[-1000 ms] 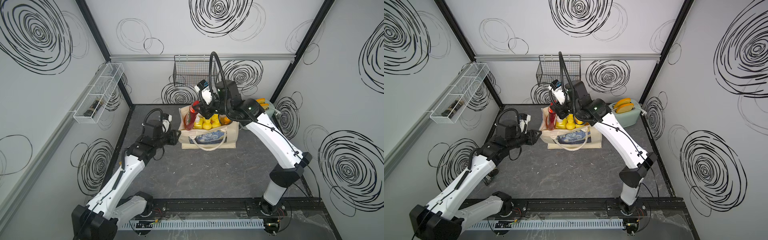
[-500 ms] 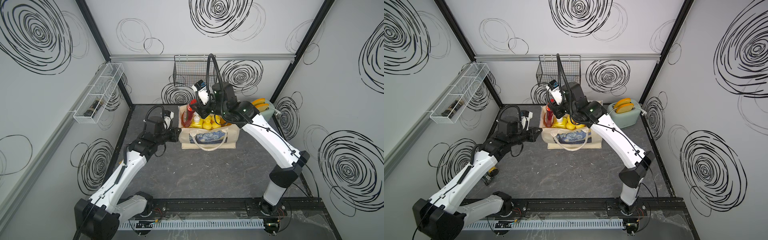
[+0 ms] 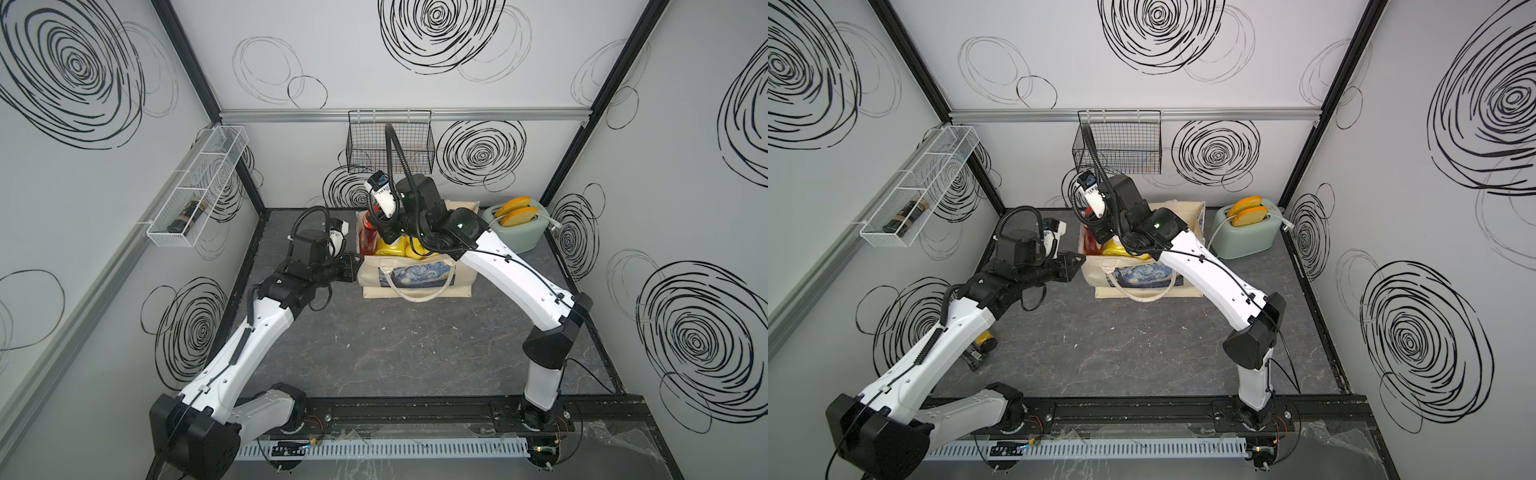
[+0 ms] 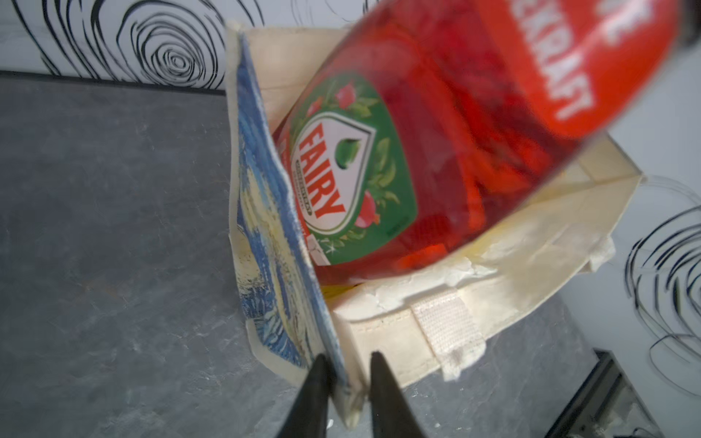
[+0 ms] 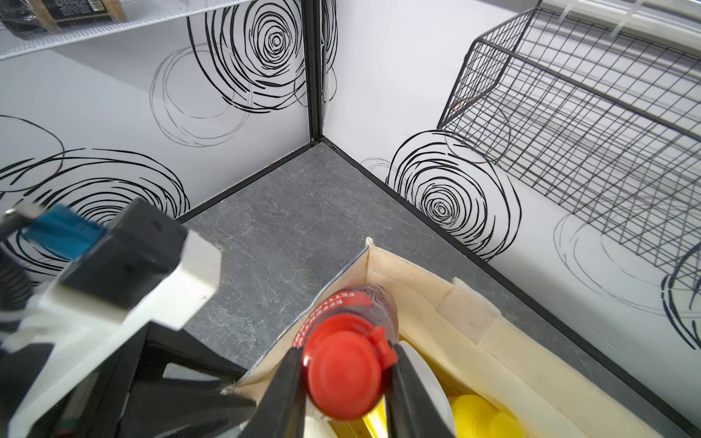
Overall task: Pack dish soap into the shopping bag
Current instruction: Place the bottle of dish soap in the shopping bag.
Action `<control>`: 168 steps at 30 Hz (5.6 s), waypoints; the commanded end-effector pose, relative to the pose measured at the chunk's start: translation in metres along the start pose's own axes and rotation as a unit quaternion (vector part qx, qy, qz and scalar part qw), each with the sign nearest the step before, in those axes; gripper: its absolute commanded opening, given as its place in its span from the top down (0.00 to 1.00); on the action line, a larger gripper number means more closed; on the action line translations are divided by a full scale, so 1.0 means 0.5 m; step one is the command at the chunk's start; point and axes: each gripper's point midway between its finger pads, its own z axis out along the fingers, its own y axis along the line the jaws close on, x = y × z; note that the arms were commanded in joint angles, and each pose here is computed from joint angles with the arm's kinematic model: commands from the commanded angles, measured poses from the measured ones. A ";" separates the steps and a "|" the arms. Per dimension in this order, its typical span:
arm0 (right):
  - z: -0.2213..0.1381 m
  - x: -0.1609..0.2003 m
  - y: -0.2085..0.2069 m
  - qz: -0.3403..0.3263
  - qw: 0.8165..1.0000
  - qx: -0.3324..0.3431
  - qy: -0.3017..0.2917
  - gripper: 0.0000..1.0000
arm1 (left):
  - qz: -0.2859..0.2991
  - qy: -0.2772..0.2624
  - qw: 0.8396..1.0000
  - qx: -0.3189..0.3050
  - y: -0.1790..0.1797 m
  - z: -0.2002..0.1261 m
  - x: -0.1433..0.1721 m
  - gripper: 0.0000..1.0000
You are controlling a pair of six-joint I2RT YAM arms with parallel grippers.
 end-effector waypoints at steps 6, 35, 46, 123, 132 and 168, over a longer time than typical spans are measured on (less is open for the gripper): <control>-0.027 -0.081 -0.033 0.024 0.998 0.011 -0.056 1.00 | 0.001 -0.082 0.996 -0.035 0.016 -0.051 -0.126 0.52; -0.002 -0.034 -0.021 0.016 1.000 0.001 -0.009 1.00 | -0.055 -0.033 0.998 0.009 0.045 0.089 -0.194 0.80; -0.006 -0.032 -0.011 0.001 1.000 0.010 -0.005 1.00 | -0.043 -0.044 0.998 0.010 0.032 0.076 -0.221 1.00; 0.153 0.149 -0.031 0.008 0.993 0.005 0.119 1.00 | 0.030 -0.069 0.997 0.000 -0.022 0.043 -0.235 1.00; 0.180 0.195 -0.027 0.011 0.990 0.001 0.138 1.00 | 0.029 -0.065 0.997 -0.002 -0.018 0.046 -0.228 1.00; 0.063 0.034 -0.004 0.041 0.997 -0.050 0.030 0.53 | 0.026 -0.057 0.995 -0.076 0.043 -0.008 -0.154 0.51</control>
